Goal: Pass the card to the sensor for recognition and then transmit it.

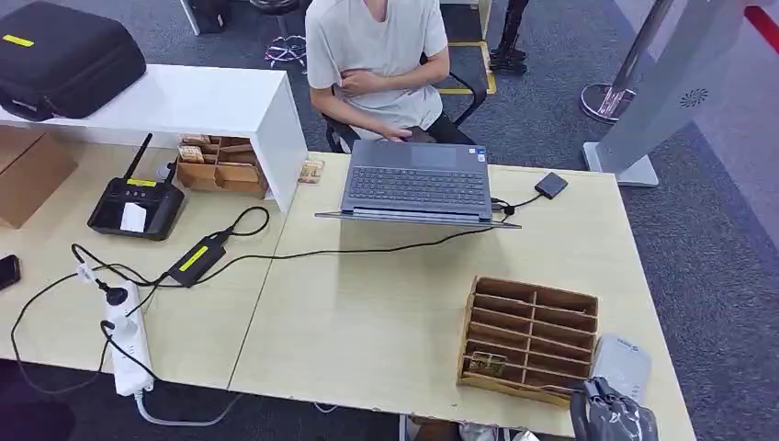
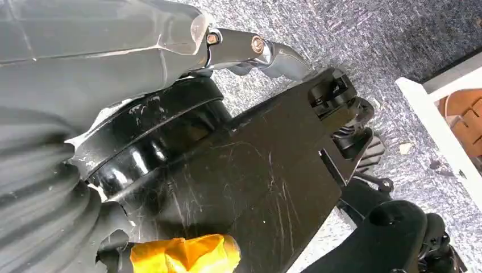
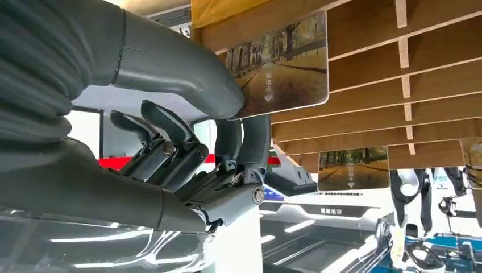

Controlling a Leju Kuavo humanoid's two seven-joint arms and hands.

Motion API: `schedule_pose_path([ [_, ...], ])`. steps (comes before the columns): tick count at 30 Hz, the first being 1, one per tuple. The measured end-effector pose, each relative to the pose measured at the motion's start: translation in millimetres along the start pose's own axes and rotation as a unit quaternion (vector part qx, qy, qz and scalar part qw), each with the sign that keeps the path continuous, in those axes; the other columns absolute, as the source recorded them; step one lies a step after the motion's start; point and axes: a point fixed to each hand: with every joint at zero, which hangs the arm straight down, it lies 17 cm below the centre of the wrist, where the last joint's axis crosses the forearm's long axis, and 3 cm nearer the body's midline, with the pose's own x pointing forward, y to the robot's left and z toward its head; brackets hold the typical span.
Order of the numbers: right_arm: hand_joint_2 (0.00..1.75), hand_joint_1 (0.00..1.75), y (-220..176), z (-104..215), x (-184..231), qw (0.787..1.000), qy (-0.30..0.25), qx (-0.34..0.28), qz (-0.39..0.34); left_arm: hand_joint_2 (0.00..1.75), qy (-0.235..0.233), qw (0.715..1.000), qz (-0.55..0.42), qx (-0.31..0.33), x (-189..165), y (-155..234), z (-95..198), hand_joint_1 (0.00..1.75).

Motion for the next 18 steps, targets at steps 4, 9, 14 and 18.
schedule_pose_path([
  [4, 1.75, 1.75, -6, -4, 0, 1.000, -0.002, -0.008, 0.003, 1.75, 0.005, 1.000, -0.002, 0.000, -3, 0, 0, 0.00],
  [9, 1.75, 1.75, -28, -18, -1, 0.999, -0.002, -0.038, 0.009, 1.75, 0.006, 1.000, -0.008, -0.001, -4, 0, 0, 0.00],
  [14, 1.75, 1.75, -52, -34, 5, 0.997, -0.016, -0.070, 0.017, 1.75, 0.005, 1.000, -0.014, -0.002, -4, 0, 0, 0.00],
  [18, 1.75, 1.75, -61, -40, 10, 0.996, -0.030, -0.083, 0.019, 1.75, 0.006, 1.000, -0.014, -0.002, -4, 0, 0, 0.00],
])
